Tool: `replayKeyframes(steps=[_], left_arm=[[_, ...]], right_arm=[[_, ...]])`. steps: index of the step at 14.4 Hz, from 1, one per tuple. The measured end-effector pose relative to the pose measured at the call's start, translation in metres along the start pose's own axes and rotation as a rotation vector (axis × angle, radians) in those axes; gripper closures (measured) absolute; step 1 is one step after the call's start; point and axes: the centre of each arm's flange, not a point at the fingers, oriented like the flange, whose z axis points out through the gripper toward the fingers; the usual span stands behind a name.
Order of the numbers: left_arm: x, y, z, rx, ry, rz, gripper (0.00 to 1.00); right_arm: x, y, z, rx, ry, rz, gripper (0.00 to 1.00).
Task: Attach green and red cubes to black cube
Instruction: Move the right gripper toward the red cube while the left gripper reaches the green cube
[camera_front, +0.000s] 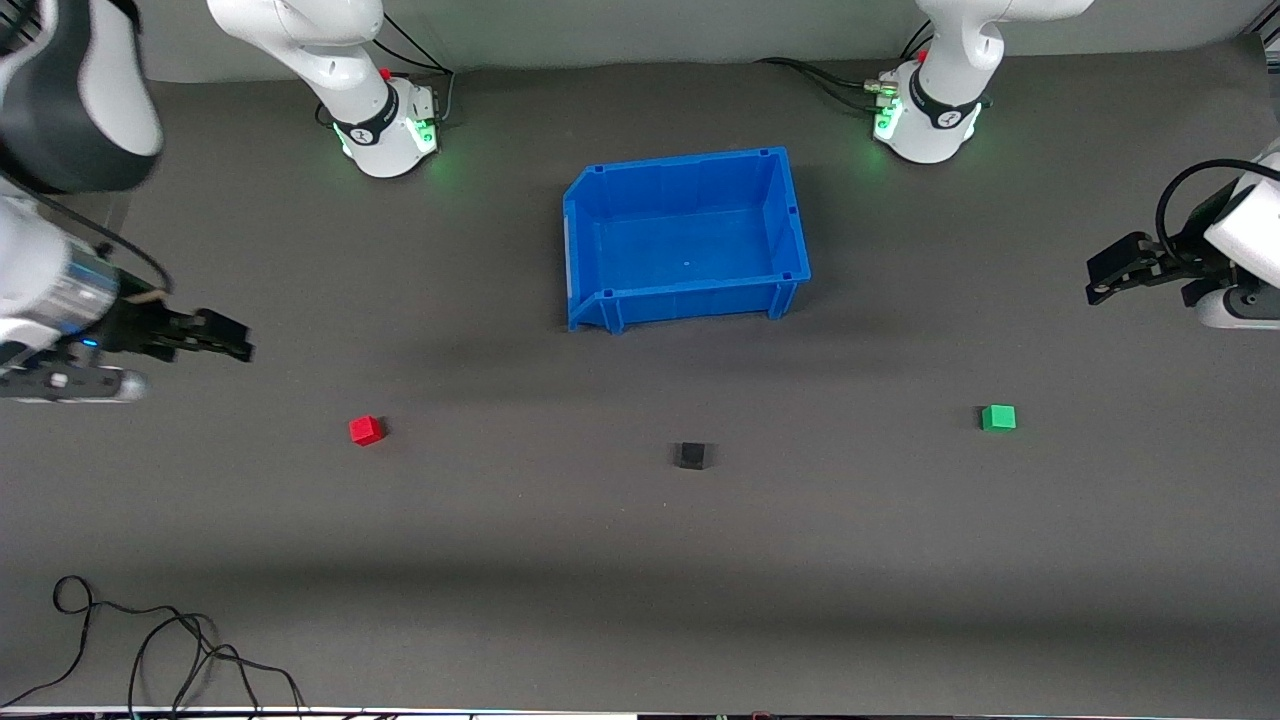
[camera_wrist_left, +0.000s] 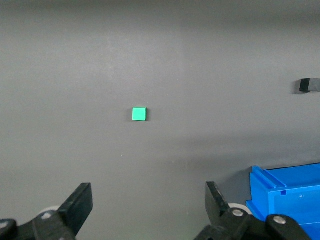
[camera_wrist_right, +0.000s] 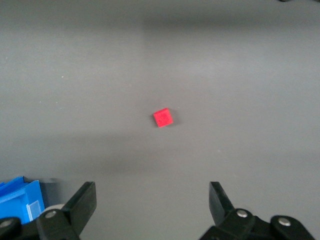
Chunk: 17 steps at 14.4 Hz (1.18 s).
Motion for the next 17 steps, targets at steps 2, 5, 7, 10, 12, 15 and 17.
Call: replayKeyframes(steps=[2,5,7,10,12,15,17], left_arm=[[0.000,-0.007,0.001,-0.017,-0.008,-0.122,0.00],[-0.001,-0.031,0.003,-0.057,-0.033,-0.402,0.00],[-0.001,-0.048,0.006,-0.105,-0.054,-0.592,0.00],[0.001,-0.079,0.020,-0.213,-0.137,-0.886,0.00],[0.003,-0.109,0.044,-0.281,-0.239,-1.035,0.00],[0.001,-0.159,0.104,-0.354,-0.389,-1.182,0.00],[-0.001,-0.180,0.147,-0.388,-0.463,-1.248,0.00]], right_arm=[[0.000,-0.012,0.025,0.001,0.005,-0.023,0.00],[-0.002,-0.007,0.060,0.000,-0.004,-0.060,0.00],[-0.005,0.004,0.075,-0.001,-0.019,-0.049,0.00],[-0.008,0.034,0.101,0.000,-0.038,0.044,0.00],[-0.010,0.046,0.126,0.001,-0.049,0.158,0.00],[-0.008,0.037,0.150,-0.003,-0.074,0.294,0.00],[-0.008,0.034,0.151,-0.004,-0.076,0.311,0.00]])
